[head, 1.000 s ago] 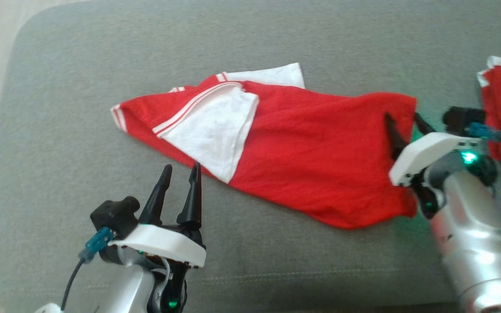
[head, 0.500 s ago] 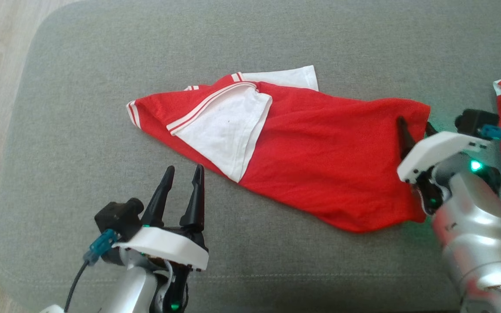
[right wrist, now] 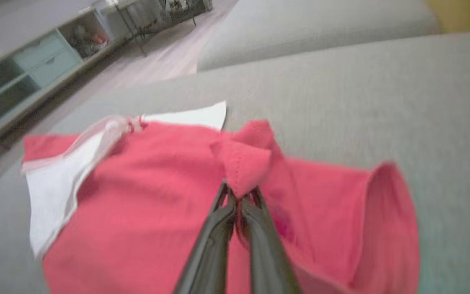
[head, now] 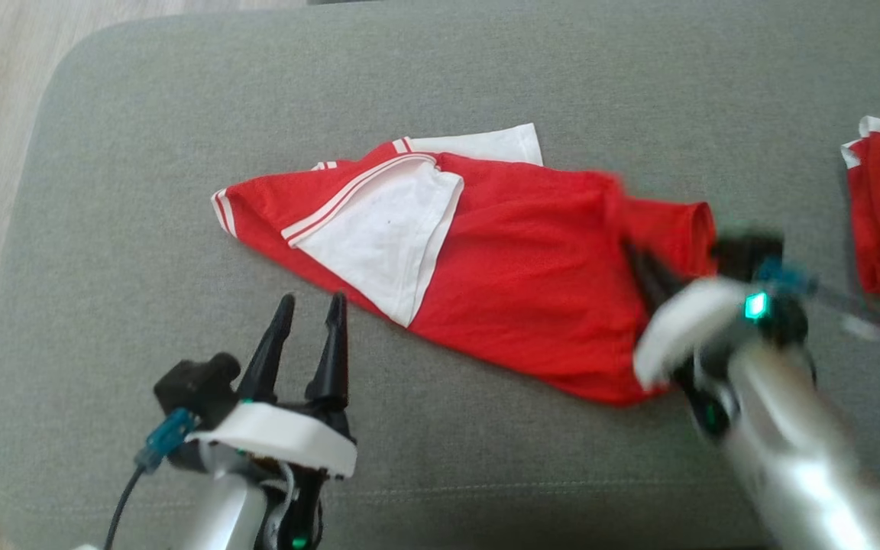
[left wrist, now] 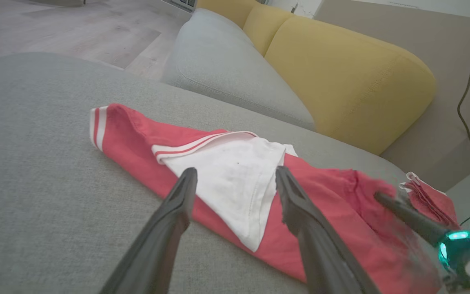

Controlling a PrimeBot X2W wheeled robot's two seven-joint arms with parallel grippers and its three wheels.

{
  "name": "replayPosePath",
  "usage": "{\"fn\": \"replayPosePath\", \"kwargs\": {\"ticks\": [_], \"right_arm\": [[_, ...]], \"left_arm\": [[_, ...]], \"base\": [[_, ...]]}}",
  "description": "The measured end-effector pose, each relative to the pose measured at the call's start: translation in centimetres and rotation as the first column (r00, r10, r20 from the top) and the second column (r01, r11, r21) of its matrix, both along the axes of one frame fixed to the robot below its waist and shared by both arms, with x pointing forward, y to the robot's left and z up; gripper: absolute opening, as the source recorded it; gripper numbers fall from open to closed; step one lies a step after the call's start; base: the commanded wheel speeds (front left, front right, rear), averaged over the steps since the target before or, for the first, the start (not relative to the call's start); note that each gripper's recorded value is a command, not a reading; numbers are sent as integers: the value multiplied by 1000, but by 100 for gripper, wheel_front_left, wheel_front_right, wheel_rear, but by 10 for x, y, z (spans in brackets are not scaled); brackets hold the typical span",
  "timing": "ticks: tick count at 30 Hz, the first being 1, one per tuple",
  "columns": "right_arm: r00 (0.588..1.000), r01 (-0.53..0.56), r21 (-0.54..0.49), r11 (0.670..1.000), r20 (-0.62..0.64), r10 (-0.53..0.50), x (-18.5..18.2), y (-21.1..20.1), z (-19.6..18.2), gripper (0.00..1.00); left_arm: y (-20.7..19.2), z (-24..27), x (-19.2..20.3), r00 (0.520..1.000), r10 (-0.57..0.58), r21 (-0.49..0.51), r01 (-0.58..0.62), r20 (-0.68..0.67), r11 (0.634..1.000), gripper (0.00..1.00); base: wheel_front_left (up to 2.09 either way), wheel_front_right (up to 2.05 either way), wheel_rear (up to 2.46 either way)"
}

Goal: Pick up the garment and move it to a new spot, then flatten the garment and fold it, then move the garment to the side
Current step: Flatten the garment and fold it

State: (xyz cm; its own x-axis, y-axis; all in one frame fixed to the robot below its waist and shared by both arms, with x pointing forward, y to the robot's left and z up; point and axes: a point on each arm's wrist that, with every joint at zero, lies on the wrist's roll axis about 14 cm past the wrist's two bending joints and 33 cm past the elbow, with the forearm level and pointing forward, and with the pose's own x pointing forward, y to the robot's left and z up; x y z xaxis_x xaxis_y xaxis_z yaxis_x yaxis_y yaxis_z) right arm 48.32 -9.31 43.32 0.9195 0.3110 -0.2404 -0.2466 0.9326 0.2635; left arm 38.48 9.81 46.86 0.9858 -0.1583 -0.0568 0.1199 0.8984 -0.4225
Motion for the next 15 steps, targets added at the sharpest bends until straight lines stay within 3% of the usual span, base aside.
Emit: {"fn": "replayPosePath", "kwargs": {"ticks": [6, 11, 12, 13, 14, 15], "right_arm": [[988, -85, -41, 996, -132, 79, -77, -17, -45, 0], [977, -84, 61, 995, -193, 95, -114, -8, -49, 0], [976, -77, 66, 995, -199, 88, -118, -9, -50, 30], [976, -64, 66, 996, -203, 76, -121, -13, -51, 83], [977, -45, 67, 997, -204, 58, -121, -18, -51, 100], [979, -22, 74, 997, -200, 37, -121, -22, -50, 100]], "left_arm": [[3, -9, -14, 999, 12, -3, -12, -30, 1000, 100], [3, -6, -12, 1000, 10, 10, -10, -17, 1000, 100], [1, -5, -11, 1000, 4, 11, -4, -15, 1000, 100], [0, -5, -11, 1000, -2, 15, 2, -13, 1000, 100], [-1, -6, -10, 1000, -5, 16, 5, -14, 1000, 100], [-2, -6, -10, 1000, -7, 16, 8, -14, 1000, 100]], "base": [[0, 0, 0], [0, 0, 0], [0, 0, 0], [0, 0, 0], [0, 0, 0], [0, 0, 0]]}}
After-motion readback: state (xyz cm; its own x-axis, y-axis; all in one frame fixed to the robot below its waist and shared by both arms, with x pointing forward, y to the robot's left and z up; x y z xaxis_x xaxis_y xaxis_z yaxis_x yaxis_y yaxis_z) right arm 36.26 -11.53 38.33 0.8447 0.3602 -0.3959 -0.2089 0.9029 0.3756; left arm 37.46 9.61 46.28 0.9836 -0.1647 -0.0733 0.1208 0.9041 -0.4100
